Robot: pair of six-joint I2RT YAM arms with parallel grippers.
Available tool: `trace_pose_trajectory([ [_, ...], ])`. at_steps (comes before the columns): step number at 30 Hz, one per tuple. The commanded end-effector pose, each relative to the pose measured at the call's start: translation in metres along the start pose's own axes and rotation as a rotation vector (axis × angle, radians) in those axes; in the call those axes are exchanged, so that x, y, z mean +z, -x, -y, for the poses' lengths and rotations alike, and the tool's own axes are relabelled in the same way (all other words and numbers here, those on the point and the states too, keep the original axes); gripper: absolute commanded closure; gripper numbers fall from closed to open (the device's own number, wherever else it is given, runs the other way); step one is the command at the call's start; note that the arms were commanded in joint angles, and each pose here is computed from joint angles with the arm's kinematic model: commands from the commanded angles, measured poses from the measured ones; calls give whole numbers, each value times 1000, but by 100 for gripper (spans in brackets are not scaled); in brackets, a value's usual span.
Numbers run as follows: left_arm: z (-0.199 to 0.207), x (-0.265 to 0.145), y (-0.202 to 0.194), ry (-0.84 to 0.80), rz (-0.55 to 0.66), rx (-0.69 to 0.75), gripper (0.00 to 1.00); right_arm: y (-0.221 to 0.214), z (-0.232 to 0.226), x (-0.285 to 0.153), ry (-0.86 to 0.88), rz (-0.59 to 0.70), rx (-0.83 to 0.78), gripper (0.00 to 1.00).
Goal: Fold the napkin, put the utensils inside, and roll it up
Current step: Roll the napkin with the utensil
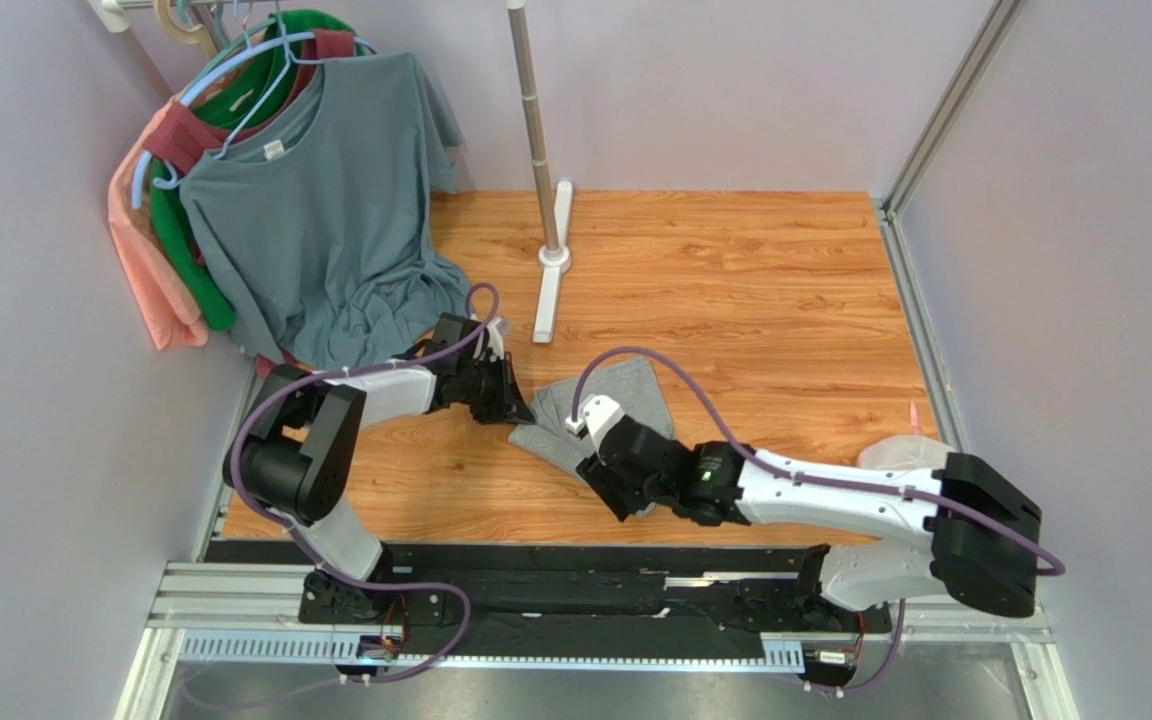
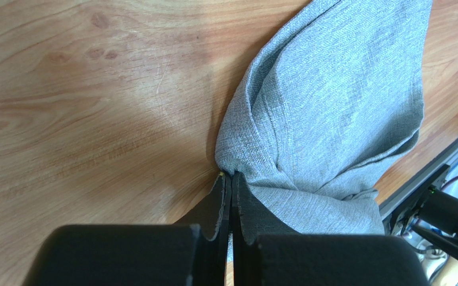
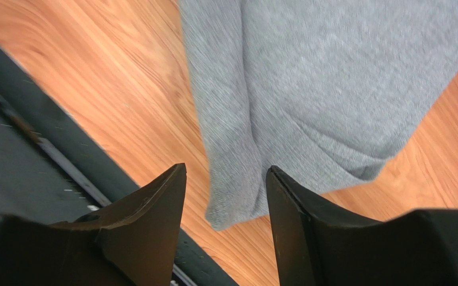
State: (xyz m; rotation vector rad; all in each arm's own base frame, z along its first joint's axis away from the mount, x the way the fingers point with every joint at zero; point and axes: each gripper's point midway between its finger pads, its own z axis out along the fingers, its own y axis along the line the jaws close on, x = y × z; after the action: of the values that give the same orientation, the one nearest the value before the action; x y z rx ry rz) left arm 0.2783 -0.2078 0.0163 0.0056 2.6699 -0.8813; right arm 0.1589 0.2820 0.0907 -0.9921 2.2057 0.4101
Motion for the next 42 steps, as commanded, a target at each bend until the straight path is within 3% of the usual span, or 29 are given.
trace_pose_trajectory([
  [1, -40, 7, -36, 144, -122, -9, 100, -6, 23, 10, -240, 33, -74, 44],
  [21, -36, 4, -34, 134, -124, -7, 100, -38, 6, 48, -243, -70, -148, 46],
  [26, -30, 2, -30, 110, -104, 7, 100, -51, 10, 53, -212, -125, -95, 73],
  [28, -28, -1, -27, 112, -80, 5, 92, -56, 11, 53, -184, -144, -68, 80],
  [29, -29, -4, -25, 118, -68, 3, 71, -60, 5, 54, -132, -165, -58, 81],
  [33, -24, -19, -18, 136, 3, 5, 40, -72, -4, 57, -4, -217, 12, 87],
  [34, -23, -28, -11, 151, 51, 19, 39, -73, -1, 59, 7, -222, 31, 88],
  [35, -23, -33, -8, 165, 73, 23, 31, -79, -5, 59, 45, -240, 45, 88],
  [42, -19, -70, 8, 181, 294, 65, 29, -85, -17, 59, 246, -291, 176, 89],
])
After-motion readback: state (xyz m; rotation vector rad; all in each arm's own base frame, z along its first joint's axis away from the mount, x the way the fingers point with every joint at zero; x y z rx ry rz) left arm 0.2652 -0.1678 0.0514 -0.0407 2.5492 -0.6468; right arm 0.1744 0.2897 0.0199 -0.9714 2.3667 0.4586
